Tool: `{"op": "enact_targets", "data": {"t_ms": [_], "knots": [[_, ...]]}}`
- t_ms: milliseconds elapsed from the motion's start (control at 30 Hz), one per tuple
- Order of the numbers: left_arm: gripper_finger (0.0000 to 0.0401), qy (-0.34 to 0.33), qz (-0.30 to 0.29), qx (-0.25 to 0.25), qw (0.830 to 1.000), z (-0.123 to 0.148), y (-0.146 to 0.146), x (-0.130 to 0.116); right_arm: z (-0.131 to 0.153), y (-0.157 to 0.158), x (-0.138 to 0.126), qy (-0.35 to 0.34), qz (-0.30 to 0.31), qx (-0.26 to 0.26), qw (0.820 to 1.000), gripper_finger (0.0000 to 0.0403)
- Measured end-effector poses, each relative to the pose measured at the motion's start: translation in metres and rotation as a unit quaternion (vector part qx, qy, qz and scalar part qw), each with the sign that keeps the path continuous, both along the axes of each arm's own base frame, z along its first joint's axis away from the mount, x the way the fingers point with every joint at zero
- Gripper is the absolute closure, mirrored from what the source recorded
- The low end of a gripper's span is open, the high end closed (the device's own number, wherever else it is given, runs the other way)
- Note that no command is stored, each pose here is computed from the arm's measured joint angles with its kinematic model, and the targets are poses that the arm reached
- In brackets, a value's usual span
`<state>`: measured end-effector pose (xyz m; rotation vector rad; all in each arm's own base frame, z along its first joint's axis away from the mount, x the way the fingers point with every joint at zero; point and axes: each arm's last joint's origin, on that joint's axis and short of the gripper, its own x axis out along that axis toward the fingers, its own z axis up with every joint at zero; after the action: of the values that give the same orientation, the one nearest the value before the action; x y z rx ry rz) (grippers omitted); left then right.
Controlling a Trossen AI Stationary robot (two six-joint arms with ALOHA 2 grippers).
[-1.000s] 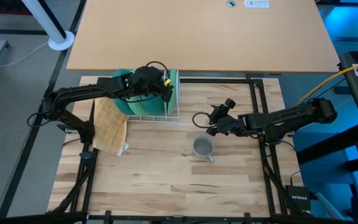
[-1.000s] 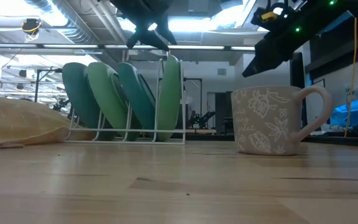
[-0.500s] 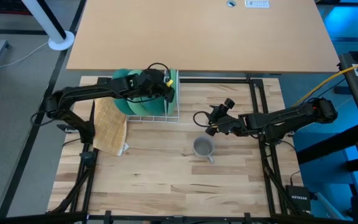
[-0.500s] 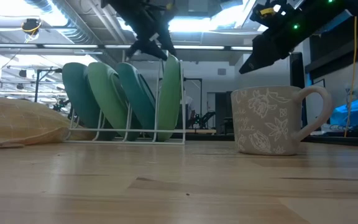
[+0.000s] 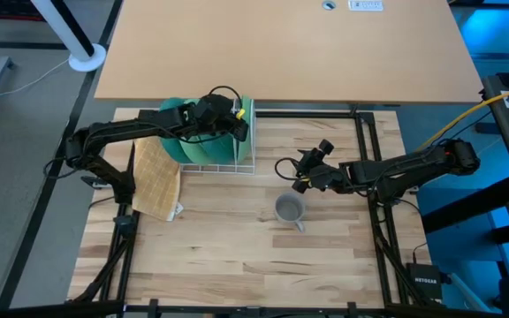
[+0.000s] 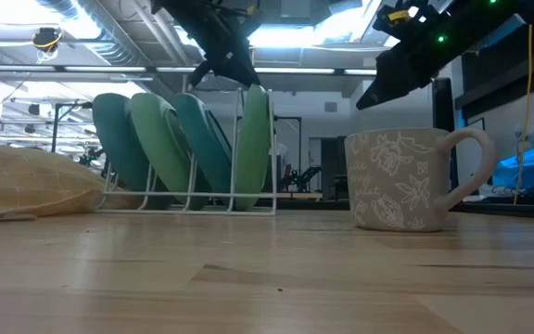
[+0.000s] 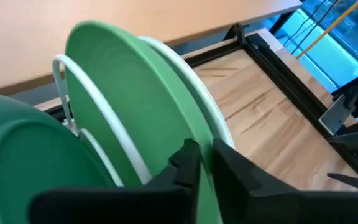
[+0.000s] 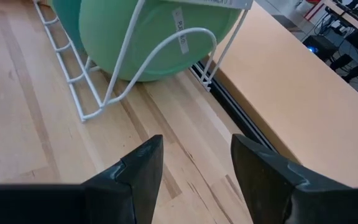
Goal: Sort dishes
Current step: Put the green plate into the dish rack
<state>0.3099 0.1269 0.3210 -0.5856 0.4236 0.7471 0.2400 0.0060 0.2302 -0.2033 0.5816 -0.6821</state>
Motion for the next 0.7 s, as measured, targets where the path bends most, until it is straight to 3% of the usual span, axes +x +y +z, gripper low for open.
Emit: {"op": "enact_targets", "data": {"t_ms": [100,333,700], "knots": [[0.0395,-0.009,0.002,0.001,1.0,0.001,0.0,0.0,0.001,0.001,0.002,-0.013,0.015,0.015,1.0,0.0207],[0.0399,-0.027,0.003,0.002,1.0,0.004,0.001,0.002,0.007,0.005,0.017,-0.088,0.054,0.047,0.994,0.0207],[0.04,-0.037,0.005,-0.013,0.999,0.004,0.0,0.002,-0.02,0.009,0.052,-0.131,0.06,0.05,0.988,0.0207]]}}
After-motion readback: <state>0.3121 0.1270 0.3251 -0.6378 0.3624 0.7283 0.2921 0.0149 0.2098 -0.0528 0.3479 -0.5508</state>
